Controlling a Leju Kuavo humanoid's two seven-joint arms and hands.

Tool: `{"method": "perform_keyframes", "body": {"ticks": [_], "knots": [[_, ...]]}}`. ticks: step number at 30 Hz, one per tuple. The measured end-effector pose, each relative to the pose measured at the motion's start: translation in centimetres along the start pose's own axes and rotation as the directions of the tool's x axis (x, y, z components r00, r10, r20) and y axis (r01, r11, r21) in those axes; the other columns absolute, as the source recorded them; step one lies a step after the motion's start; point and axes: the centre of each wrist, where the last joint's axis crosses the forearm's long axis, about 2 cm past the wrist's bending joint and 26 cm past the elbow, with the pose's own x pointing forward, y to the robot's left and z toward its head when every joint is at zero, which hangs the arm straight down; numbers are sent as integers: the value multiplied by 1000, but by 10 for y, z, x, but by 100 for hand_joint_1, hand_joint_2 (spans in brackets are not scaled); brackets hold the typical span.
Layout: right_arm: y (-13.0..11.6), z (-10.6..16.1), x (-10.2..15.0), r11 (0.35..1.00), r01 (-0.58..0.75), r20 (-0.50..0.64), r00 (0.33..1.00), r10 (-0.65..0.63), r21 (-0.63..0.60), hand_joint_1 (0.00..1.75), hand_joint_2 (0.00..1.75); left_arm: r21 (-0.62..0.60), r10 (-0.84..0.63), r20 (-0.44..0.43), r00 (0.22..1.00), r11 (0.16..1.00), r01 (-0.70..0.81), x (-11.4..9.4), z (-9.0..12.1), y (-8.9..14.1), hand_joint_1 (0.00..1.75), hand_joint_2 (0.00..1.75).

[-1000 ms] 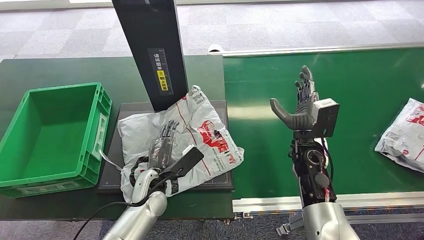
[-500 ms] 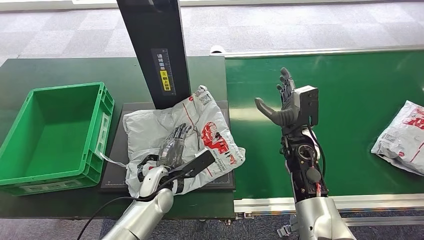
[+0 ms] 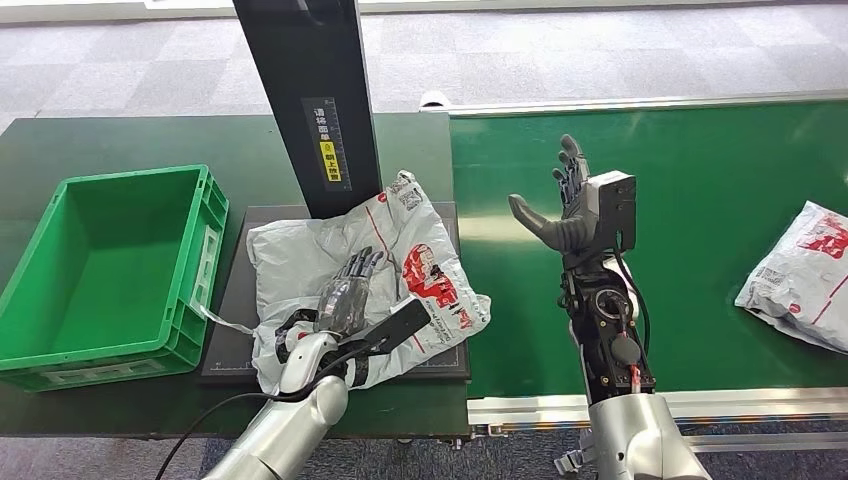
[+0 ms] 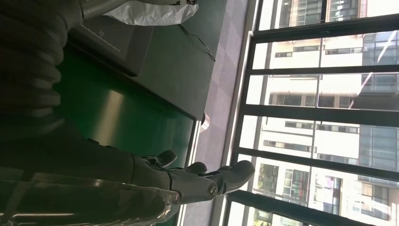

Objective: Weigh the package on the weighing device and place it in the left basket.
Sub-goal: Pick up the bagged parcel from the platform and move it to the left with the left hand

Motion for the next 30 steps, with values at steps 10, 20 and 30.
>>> {"method": "perform_keyframes", "body": {"ticks": [10,20,30], "knots": [[2,1,-5,1000,-16,-88,996,17,13,0,175,-44,13,38,999,999,-12,0,3,-4,175,175],[6,15,-37,996,56,-318,948,-29,75,0,175,193,161,196,967,961,-199,9,15,6,175,175],[23,18,-49,952,69,-485,870,89,298,0,175,335,223,267,938,891,-307,6,18,20,175,175]]}}
